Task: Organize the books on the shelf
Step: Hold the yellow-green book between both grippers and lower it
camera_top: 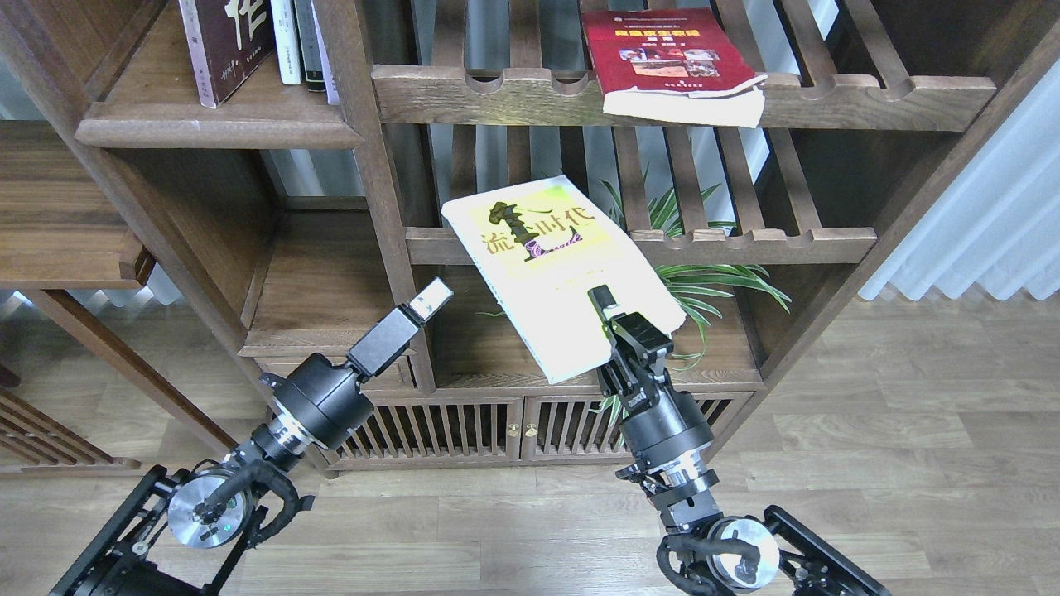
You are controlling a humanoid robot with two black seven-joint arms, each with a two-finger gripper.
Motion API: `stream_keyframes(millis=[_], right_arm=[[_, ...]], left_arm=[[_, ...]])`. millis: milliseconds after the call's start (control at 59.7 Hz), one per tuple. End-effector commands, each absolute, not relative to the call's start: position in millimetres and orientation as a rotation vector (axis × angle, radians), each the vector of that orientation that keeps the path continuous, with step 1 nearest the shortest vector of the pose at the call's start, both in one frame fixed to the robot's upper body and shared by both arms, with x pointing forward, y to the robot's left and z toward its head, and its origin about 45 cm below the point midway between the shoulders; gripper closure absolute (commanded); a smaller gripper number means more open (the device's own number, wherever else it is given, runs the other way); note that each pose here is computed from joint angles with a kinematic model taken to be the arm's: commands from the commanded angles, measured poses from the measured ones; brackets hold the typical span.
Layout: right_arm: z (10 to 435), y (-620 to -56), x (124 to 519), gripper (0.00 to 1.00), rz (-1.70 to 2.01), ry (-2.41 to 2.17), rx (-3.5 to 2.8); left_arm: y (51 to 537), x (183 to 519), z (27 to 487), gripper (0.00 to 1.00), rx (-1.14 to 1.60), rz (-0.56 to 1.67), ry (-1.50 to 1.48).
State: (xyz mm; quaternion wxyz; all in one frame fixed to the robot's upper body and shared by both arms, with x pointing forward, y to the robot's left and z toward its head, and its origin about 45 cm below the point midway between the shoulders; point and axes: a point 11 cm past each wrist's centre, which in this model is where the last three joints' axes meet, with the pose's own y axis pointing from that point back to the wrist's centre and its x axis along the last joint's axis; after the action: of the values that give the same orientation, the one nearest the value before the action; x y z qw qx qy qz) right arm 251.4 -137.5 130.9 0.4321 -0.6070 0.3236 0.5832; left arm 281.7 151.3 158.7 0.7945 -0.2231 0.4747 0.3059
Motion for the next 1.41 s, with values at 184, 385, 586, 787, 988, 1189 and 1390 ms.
stream_keyframes(millis=[184,385,586,787,988,1189,1390], right_arm=[[130.8,-116.8,241.3,0.93,1.514,0.746,-1.599],[130.1,-113.9,239.6,0.93,1.522,0.742,-1.603],[130.5,-108.6,237.2,0.93,1.532,0.728,-1.599],[137.4,-95.2,232.7,0.93,1.547,0.679,-1.601],[143.9,-91.7,231.1,0.93,1.543,0.653,-1.598],[141.2,-86.5,223.7,0.93,1.571,0.641,-1.616],[138.5,-84.1,219.5,0.92,1.572,0.644,-1.645]], left_arm=[[148.8,280.1,158.4,0.02,-0.46,0.634,1.037],[150.2,281.0,159.2,0.02,-0.477,0.634,1.047],[153.4,281.7,158.6,0.02,-0.483,0.644,1.046],[153.9,281.5,158.3,0.01,-0.484,0.646,1.047],[151.6,280.2,157.6,0.02,-0.478,0.64,1.051],[149.6,279.7,158.0,0.04,-0.475,0.633,1.051],[150.9,281.4,159.8,0.05,-0.49,0.641,1.044]])
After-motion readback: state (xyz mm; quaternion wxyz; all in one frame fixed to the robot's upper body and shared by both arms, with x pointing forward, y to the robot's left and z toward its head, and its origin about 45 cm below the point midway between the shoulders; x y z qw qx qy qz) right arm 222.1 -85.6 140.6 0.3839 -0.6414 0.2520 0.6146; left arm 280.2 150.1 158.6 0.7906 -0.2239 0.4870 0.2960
